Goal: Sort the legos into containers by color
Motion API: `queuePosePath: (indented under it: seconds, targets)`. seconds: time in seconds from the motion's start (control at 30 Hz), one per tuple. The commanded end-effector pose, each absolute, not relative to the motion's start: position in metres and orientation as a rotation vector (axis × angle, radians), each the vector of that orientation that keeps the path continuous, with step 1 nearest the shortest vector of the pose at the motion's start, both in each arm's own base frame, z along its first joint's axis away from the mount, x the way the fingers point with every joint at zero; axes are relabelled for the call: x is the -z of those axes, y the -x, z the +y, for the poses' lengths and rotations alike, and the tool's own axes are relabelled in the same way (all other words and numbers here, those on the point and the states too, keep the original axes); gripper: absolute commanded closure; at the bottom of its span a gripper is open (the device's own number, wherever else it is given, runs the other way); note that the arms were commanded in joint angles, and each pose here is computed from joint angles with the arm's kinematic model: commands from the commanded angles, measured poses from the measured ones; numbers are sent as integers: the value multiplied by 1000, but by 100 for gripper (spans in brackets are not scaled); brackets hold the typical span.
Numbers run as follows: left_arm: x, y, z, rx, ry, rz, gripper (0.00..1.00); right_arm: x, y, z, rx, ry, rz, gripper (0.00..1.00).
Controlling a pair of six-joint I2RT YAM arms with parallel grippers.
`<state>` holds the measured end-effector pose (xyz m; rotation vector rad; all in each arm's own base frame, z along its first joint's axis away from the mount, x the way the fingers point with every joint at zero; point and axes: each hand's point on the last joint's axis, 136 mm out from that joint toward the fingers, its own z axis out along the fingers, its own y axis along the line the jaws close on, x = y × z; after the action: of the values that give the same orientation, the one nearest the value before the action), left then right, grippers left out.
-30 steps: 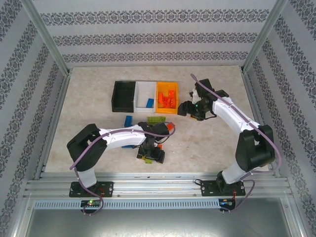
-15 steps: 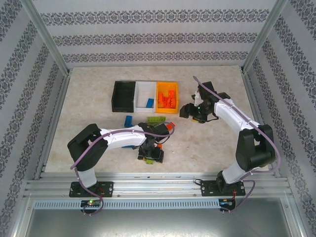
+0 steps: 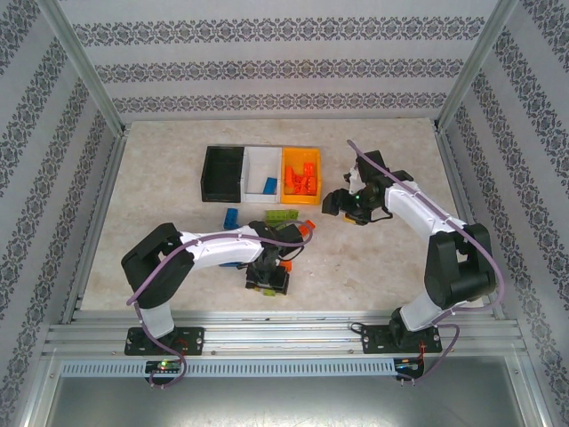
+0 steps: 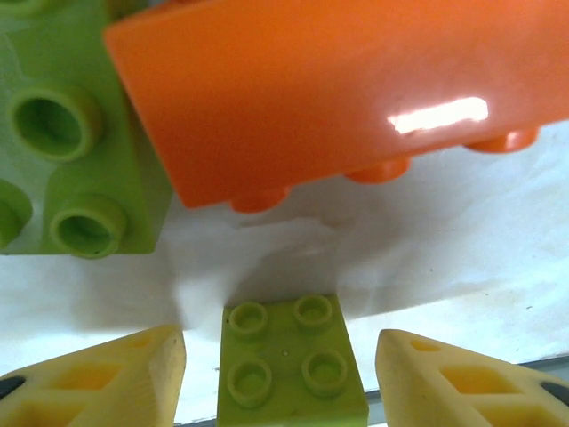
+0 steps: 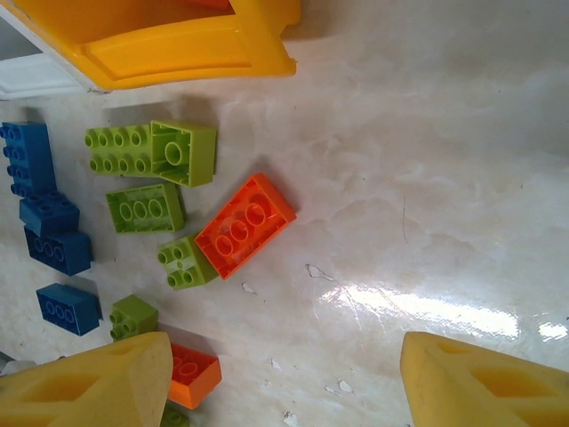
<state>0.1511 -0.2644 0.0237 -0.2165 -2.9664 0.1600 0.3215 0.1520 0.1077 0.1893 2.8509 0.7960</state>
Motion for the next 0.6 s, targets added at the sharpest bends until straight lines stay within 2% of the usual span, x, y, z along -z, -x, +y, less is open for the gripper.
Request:
queuePosePath:
  seconds: [0.0,0.07,0.57]
  targets:
    - [-31,-146,-263,-154,217,-2969,50,-107,-321,150,-810,-203,2846,31]
    - [-31,-146,-265,-164,216,-2966,55,-108,-321,149,-802,-197,2846,31]
    - [-69,-164,-263,-140,268,-3036,64,-104,-331,143,-813,-220,2820,31]
